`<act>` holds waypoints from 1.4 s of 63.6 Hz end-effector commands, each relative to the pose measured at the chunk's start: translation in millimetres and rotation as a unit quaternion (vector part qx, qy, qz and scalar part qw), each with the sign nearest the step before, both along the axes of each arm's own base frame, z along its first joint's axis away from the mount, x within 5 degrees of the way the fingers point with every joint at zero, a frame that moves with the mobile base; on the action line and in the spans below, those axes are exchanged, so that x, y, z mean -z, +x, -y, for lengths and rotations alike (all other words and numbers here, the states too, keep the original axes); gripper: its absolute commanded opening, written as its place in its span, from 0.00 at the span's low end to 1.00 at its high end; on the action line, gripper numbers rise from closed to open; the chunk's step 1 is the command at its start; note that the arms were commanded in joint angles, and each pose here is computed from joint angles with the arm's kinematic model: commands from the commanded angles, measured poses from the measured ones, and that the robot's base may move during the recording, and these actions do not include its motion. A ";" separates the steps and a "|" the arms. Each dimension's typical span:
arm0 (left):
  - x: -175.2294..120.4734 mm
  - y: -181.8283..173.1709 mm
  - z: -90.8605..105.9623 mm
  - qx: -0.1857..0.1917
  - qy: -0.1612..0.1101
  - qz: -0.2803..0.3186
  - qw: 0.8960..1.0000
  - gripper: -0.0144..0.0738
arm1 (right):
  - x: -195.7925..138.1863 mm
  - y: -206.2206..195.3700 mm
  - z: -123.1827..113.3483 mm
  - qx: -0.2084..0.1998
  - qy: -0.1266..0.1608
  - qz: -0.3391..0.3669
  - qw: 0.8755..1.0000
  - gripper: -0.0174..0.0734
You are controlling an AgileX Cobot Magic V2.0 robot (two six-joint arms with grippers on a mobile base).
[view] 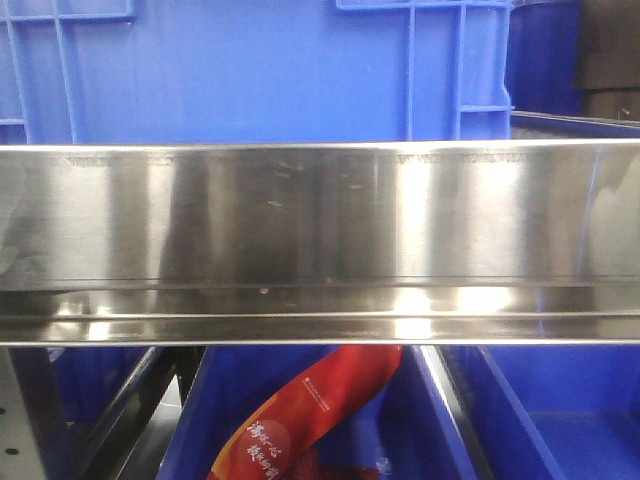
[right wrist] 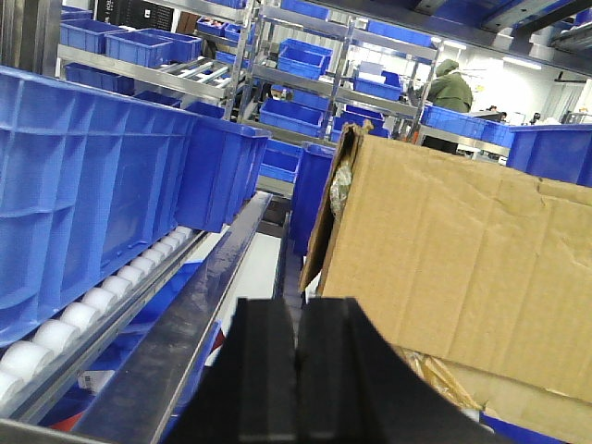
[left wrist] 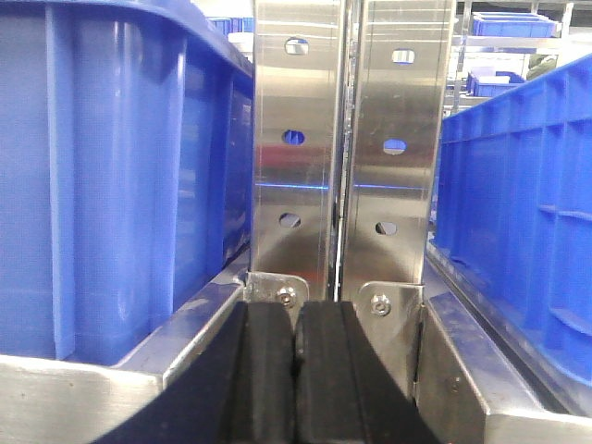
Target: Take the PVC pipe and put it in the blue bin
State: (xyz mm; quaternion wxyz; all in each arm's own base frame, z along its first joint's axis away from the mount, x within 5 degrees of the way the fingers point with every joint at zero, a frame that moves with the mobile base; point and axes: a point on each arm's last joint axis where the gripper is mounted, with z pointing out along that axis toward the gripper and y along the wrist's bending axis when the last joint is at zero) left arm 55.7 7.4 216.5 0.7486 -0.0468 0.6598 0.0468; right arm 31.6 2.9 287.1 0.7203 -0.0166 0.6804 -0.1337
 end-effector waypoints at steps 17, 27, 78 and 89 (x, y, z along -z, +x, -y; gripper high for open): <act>-2.5 -0.7 0.1 0.001 -0.005 0.014 1.000 0.04 | -1.7 -0.2 1.1 0.008 -0.003 0.011 1.000 0.01; -2.5 -0.7 0.1 0.001 -0.005 0.014 1.000 0.04 | -1.7 -0.2 1.1 0.008 -0.003 0.011 1.000 0.01; -2.5 -0.7 0.1 0.001 -0.005 0.014 1.000 0.04 | 14.3 7.0 9.4 0.035 0.051 0.038 0.997 0.01; -2.5 -0.7 0.1 0.001 -0.005 0.014 1.000 0.04 | 16.9 7.2 11.9 0.046 0.070 0.036 0.996 0.01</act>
